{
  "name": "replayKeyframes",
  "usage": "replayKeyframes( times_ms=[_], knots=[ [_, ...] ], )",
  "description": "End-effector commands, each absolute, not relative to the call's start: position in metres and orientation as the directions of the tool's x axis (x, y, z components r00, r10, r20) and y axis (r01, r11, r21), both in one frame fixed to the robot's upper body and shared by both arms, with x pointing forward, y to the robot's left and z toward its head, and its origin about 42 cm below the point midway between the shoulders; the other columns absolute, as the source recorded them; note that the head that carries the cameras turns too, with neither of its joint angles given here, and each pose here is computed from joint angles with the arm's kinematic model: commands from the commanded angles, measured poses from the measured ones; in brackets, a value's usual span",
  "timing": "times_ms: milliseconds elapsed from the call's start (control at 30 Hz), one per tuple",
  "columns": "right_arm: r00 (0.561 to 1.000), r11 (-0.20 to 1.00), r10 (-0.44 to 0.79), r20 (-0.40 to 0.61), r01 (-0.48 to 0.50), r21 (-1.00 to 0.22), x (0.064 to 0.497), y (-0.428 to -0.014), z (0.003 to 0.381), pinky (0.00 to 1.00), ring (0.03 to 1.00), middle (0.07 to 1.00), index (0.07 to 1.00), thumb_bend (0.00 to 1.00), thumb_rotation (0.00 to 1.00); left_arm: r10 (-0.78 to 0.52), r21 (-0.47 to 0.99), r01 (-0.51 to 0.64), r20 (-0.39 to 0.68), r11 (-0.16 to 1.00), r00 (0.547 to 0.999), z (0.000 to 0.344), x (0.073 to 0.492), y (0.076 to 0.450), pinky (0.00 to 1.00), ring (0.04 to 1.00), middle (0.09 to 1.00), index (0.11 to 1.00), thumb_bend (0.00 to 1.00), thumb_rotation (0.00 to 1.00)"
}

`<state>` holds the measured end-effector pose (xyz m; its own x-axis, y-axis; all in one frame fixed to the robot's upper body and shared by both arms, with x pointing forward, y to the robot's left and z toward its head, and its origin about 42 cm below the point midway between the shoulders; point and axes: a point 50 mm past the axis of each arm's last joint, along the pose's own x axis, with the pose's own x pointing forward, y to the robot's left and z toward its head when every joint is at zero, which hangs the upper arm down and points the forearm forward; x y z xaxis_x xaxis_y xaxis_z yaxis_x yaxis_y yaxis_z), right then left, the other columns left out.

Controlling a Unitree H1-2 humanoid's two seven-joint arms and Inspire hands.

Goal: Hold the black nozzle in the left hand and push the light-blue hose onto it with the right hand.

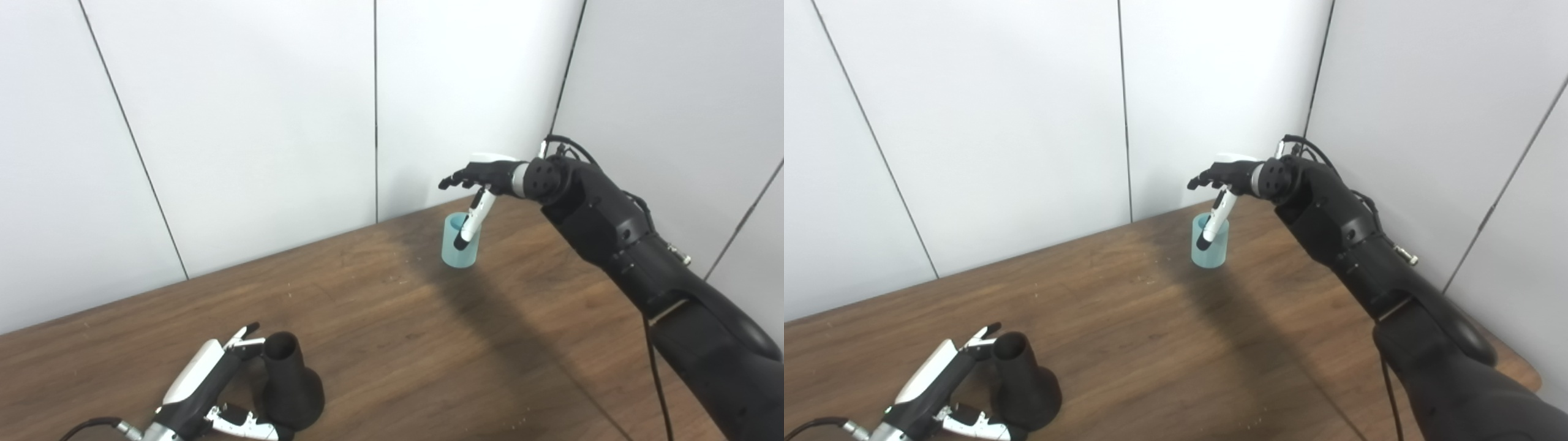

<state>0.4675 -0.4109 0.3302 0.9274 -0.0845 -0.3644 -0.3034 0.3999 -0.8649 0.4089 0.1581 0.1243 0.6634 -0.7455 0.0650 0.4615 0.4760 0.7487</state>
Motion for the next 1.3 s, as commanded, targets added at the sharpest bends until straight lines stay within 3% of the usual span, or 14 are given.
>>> replayKeyframes(
  times_ms=[0,800,1167,1267],
  knots=[
    [0.959,0.365,-0.088,-0.271,-0.222,-0.904,0.472,-0.413,0.361,0.86,0.963,0.961,0.904,0.96,0.13,-0.706,0.734,0.625,-0.292,0.267,0.645,0.056,0.375,0.202,1.00,0.652,0.507,0.468,0.52,0.00],
    [0.949,0.232,-0.117,-0.293,-0.260,-0.937,0.484,-0.414,0.330,0.83,0.919,0.933,0.885,0.95,0.11,-0.706,0.738,0.620,-0.289,0.266,0.647,0.056,0.370,0.210,1.00,0.648,0.502,0.471,0.52,0.00],
    [0.952,0.228,-0.113,-0.283,-0.253,-0.940,0.486,-0.411,0.326,0.80,0.895,0.906,0.862,0.94,0.10,-0.706,0.735,0.623,-0.290,0.268,0.646,0.056,0.368,0.211,1.00,0.648,0.500,0.472,0.53,0.00],
    [0.955,0.231,-0.109,-0.277,-0.247,-0.941,0.484,-0.409,0.322,0.73,0.828,0.873,0.854,0.93,0.10,-0.706,0.734,0.624,-0.291,0.268,0.645,0.057,0.368,0.211,1.00,0.648,0.499,0.473,0.53,0.00]
  ],
)
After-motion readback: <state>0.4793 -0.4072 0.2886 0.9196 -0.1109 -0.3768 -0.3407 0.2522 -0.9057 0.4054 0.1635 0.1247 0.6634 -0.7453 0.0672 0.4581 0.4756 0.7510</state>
